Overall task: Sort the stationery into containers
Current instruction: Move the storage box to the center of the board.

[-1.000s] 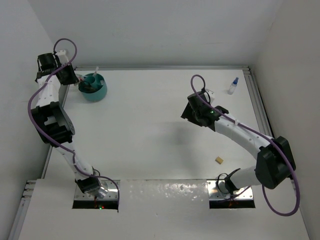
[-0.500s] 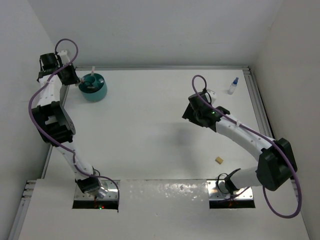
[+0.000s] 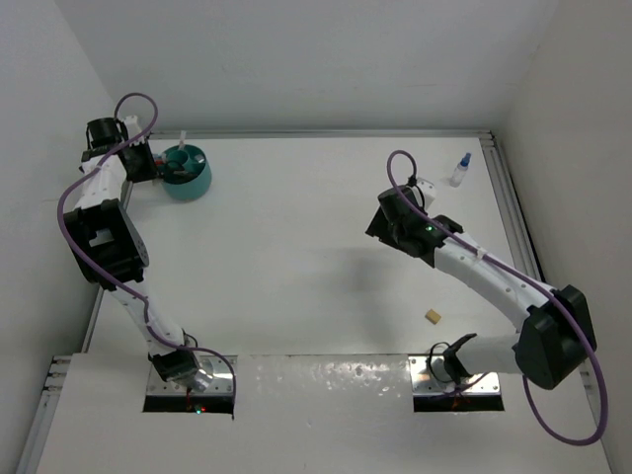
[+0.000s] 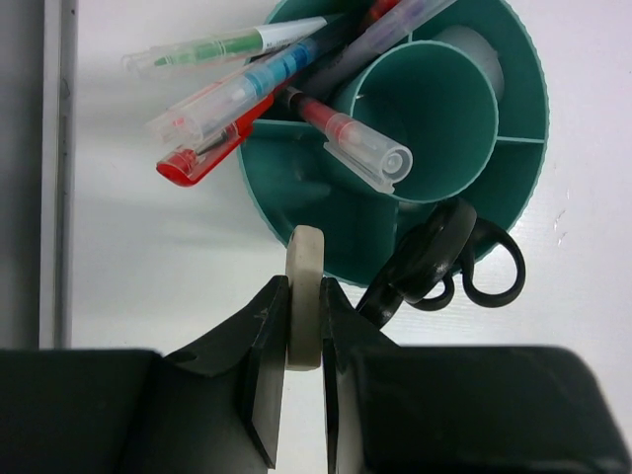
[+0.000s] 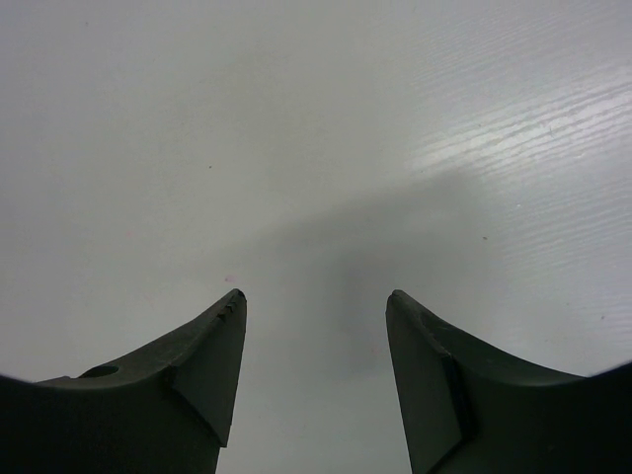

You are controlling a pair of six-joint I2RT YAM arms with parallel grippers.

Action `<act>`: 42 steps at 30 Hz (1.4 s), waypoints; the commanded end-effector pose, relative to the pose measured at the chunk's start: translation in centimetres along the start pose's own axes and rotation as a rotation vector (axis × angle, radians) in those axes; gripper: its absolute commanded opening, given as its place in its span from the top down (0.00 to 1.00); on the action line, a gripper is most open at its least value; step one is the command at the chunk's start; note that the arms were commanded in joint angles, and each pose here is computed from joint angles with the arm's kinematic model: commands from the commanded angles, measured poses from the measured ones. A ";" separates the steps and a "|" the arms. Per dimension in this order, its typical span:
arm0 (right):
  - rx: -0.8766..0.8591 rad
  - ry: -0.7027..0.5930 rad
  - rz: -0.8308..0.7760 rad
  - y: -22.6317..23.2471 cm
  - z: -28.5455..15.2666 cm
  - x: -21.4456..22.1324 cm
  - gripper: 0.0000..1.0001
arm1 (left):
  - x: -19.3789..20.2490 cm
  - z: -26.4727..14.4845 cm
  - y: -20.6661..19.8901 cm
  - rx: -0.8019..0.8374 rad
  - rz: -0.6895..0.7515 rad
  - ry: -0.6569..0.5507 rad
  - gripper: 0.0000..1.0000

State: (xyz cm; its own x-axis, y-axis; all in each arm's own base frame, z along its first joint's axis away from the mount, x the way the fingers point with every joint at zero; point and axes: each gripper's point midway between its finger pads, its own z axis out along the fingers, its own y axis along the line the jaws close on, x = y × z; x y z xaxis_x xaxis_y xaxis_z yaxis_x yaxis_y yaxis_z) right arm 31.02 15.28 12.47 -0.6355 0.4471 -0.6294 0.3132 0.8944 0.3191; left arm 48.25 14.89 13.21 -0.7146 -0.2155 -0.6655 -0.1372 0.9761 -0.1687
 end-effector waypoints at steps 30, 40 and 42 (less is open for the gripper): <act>0.020 -0.083 -0.004 -1.4 -1.1 -1.2 0.42 | -3.8 -5.2 0.2 -0.063 -0.004 -0.115 1.00; -0.007 -0.098 -0.050 -2.5 -1.6 -0.6 0.41 | -4.7 -13.8 4.4 -0.211 -0.055 -0.200 1.00; -0.028 -0.077 -0.057 -2.6 -1.9 0.1 0.41 | -4.1 -15.1 5.2 -0.246 -0.059 -0.197 1.00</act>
State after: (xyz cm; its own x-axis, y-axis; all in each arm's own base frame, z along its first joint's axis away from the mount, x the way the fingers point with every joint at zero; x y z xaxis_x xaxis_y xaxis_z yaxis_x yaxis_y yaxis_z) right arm 28.96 12.61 12.24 -0.6028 0.4099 -0.6846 0.3025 0.9113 0.2793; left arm 42.19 20.65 23.11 -0.5867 -0.2679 -0.7642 -0.3190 0.9439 -0.0861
